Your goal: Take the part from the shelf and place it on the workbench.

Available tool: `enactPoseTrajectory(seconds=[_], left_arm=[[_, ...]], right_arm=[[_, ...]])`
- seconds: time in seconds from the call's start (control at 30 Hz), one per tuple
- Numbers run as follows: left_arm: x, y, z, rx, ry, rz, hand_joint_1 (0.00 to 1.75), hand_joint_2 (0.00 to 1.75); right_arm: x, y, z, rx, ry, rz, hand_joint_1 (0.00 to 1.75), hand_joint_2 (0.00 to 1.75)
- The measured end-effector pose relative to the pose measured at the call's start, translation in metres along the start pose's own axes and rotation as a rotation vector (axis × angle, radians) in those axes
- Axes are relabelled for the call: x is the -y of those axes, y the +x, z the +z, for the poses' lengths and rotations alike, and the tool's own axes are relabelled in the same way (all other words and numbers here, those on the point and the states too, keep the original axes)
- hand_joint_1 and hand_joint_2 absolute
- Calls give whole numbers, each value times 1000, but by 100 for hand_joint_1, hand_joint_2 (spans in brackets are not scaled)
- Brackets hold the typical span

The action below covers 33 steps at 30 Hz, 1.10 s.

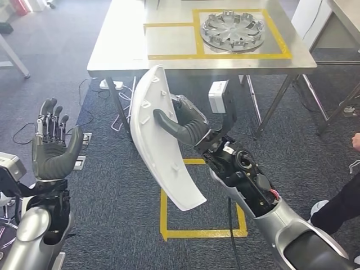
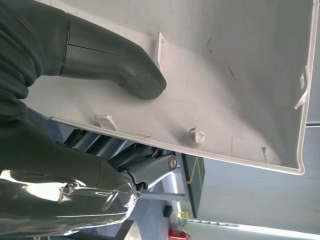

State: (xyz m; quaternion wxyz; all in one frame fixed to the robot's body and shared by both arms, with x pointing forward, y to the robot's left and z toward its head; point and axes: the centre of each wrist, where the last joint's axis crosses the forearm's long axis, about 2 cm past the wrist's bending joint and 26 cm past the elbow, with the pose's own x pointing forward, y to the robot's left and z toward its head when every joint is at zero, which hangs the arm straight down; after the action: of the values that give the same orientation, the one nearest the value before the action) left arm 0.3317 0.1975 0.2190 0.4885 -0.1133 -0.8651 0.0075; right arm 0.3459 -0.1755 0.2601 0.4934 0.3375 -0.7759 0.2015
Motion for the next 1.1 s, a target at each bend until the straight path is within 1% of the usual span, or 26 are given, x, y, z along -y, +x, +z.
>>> enactPoseTrajectory(seconds=[0.47,1.1], left_arm=[[2,1,-2,4,-9,8,0,175],[3,0,-3,4,-19,1,0,175]], right_arm=[[1,-3,4,-15,-27,6,175,175],[2,1,4,-14,-27,15,175,175]])
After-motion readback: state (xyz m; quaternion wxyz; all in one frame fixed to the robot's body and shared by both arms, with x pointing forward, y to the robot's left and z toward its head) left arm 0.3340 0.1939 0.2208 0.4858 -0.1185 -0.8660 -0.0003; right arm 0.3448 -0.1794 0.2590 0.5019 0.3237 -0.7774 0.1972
